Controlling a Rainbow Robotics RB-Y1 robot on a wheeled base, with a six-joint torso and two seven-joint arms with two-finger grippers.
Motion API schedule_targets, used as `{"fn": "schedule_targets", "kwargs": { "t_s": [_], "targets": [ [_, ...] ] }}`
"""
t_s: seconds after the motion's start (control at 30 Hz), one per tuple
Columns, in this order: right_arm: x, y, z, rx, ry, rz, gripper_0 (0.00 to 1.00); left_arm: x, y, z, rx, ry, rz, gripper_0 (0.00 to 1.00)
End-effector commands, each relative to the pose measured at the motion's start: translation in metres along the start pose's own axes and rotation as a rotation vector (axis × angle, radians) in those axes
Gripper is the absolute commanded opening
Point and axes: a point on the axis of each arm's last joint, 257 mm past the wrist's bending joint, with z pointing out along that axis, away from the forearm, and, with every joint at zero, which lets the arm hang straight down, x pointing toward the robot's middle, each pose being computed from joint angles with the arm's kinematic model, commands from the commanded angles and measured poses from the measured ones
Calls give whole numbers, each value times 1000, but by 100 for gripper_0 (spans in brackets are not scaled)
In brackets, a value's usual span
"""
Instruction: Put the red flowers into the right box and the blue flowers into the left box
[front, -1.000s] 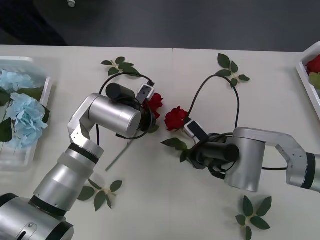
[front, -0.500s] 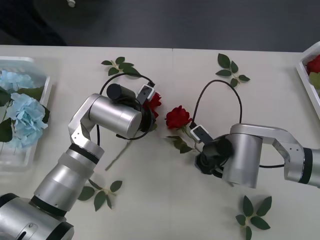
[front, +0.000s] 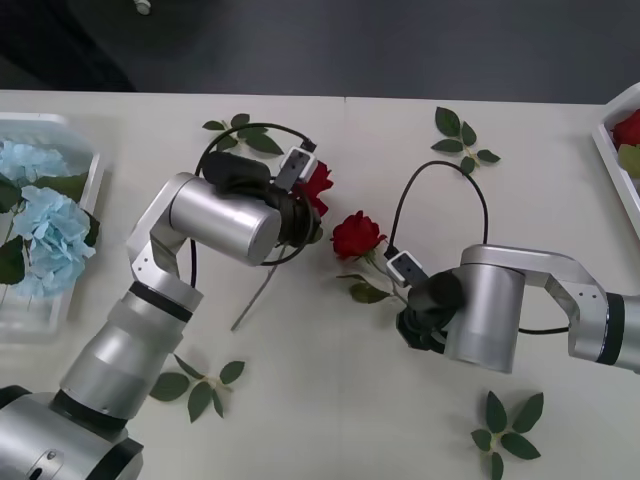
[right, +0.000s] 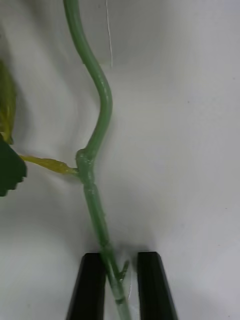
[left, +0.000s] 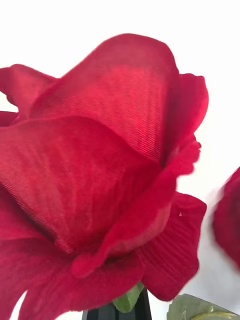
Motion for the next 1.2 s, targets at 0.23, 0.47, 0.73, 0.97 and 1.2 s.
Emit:
{"fn": "schedule_targets", "kwargs": {
  "t_s": [0.23,0.47,0.73,0.97,1.2],
  "targets": [
    [-26,1,-7,4,-44,-24,0,-79,7,-68,62,-218,80,0],
    [-71,-35,-42,58,-128,75,0,-99,2,-120,179,-354,-39,0],
    [-83,-82,-80,135,-111,176,0,-108,-15,-167,380,-490,-41,0],
    [-106,-127,-117,201,-211,274,0,-108,-25,-201,506,-626,27,0],
    [-122,-173,-165,224,-305,419,0,-98,-50,-238,651,-716,158,0]
  ]
}}
